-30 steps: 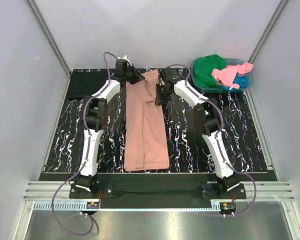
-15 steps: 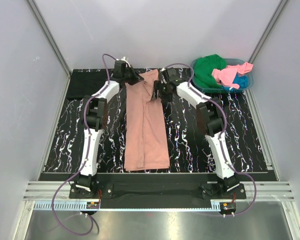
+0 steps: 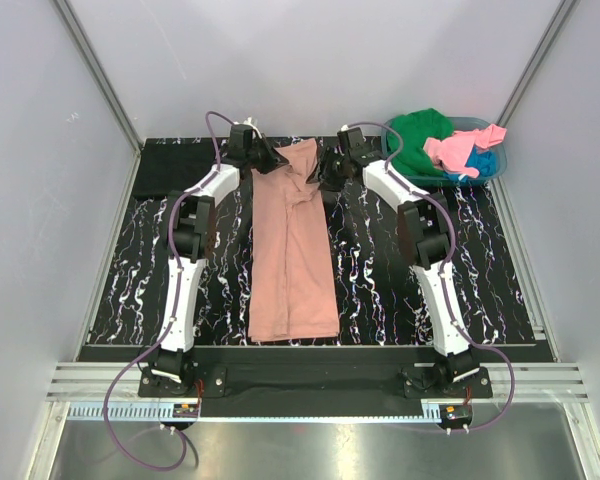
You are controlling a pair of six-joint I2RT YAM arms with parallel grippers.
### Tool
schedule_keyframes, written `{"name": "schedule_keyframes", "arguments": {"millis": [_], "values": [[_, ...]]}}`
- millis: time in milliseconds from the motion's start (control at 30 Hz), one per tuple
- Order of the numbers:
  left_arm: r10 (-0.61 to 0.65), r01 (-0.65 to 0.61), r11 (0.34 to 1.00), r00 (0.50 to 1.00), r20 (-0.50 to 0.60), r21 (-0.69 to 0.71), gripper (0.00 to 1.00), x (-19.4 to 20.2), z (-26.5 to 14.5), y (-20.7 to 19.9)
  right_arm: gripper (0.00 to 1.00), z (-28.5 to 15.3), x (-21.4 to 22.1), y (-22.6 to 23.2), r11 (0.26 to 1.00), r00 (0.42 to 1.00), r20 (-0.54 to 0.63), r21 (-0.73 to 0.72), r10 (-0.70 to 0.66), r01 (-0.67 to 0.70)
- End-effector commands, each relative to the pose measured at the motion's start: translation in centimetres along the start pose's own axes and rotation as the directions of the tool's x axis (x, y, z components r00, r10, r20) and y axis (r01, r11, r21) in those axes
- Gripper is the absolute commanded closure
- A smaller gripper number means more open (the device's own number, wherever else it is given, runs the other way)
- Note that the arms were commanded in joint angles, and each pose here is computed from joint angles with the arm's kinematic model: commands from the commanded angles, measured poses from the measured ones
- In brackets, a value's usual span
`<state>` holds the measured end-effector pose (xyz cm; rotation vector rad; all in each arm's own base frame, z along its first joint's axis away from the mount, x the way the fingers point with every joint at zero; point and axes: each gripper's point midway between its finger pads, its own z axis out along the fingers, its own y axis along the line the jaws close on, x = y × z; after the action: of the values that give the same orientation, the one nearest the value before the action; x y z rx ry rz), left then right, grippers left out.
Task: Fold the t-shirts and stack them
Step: Fold the tshirt
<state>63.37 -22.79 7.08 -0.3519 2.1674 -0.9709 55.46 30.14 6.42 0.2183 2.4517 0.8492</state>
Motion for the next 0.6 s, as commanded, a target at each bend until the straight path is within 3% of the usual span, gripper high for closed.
{"name": "schedule_keyframes", "arguments": {"millis": [0, 167, 567], "values": [[0.045, -0.050, 0.995, 0.998, 0.054, 0.082, 1.00, -2.3, -1.3, -3.7, 0.46, 0.3, -0.2, 1.5, 0.994, 0.994, 0.026, -0.046, 0.102, -0.101], [0.044, -0.049, 0.995, 0.998, 0.054, 0.084, 1.00, -2.3, -1.3, -3.7, 0.48, 0.8, 0.2, 0.4, 0.986, 0.985, 0.027, 0.004, 0.168, -0.168], [0.028, -0.032, 0.995, 0.999, 0.045, 0.090, 1.00, -1.8, -1.1, -3.9, 0.52, 2.0, 0.7, -0.7, 0.982, 0.982, 0.025, 0.017, 0.189, -0.190]]}}
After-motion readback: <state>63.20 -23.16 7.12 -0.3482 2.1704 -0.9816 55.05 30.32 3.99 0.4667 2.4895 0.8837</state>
